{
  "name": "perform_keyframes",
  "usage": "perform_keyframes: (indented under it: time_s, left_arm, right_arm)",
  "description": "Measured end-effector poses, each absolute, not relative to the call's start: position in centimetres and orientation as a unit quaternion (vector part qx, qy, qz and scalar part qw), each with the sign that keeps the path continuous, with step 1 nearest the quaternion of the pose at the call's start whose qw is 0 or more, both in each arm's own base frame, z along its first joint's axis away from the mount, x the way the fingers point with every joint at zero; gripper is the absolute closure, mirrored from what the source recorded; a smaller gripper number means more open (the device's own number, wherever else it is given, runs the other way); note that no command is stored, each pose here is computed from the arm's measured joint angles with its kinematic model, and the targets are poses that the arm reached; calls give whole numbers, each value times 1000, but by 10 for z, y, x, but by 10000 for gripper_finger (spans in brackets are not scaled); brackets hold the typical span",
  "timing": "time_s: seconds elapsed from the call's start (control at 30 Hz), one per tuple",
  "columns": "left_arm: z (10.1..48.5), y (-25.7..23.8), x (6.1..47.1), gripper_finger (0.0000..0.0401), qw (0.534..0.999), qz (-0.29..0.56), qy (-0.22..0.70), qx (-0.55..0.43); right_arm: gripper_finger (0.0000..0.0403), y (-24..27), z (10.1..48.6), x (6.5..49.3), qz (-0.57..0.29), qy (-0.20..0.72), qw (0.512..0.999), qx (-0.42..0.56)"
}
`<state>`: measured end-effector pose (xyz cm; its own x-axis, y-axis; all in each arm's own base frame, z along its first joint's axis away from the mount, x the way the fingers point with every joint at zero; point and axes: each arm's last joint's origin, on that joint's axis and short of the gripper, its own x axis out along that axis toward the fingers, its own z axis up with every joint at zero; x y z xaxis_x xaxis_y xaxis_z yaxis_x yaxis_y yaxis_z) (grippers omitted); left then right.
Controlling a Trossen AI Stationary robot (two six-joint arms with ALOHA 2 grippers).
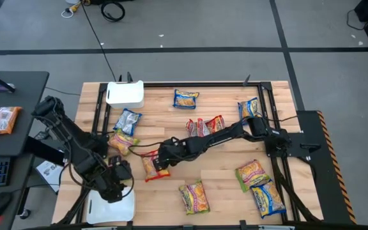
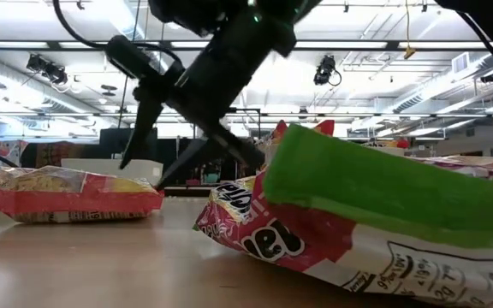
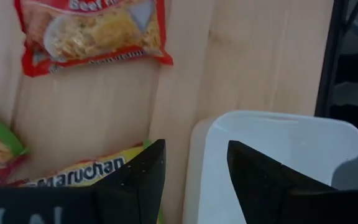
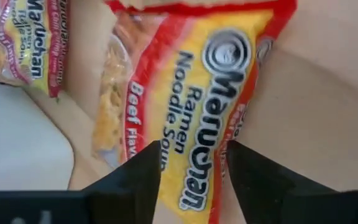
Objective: Sort Maruchan noodles
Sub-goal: Put the orange noodle pack into the middle white bin
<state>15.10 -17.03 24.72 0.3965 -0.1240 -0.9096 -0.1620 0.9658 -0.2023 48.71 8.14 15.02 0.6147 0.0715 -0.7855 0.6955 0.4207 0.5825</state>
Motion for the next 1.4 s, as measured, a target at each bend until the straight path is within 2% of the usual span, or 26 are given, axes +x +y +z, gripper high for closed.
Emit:
perform_keyframes:
  time_s: [0.27, 0.33, 0.47, 0.67, 0.87, 1.07, 1.2, 1.4]
  left_arm:
    - [248, -170, 152, 225, 829, 16, 542, -134]
    - [248, -171, 152, 225, 830, 20, 540, -138]
    - [248, -170, 153, 225, 840, 42, 521, -146]
    - [251, -175, 156, 225, 862, 40, 479, -159]
    - [252, -180, 151, 225, 864, 24, 480, -152]
    - [252, -180, 151, 225, 872, 32, 465, -149]
    - [254, -177, 159, 225, 886, 46, 436, -148]
    - [256, -157, 183, 225, 887, 72, 429, -157]
  right_arm:
    - [276, 83, 128, 483, -188, 349, 743, 540]
    - [304, 86, 128, 482, -189, 346, 747, 534]
    - [387, 97, 131, 481, -184, 342, 767, 510]
    - [397, 116, 145, 476, -202, 350, 786, 468]
    - [400, 111, 217, 450, -223, 355, 804, 423]
    - [400, 85, 303, 383, -273, 380, 797, 382]
    - [400, 57, 340, 330, -336, 418, 763, 362]
    - [400, 27, 360, 271, -441, 484, 689, 310]
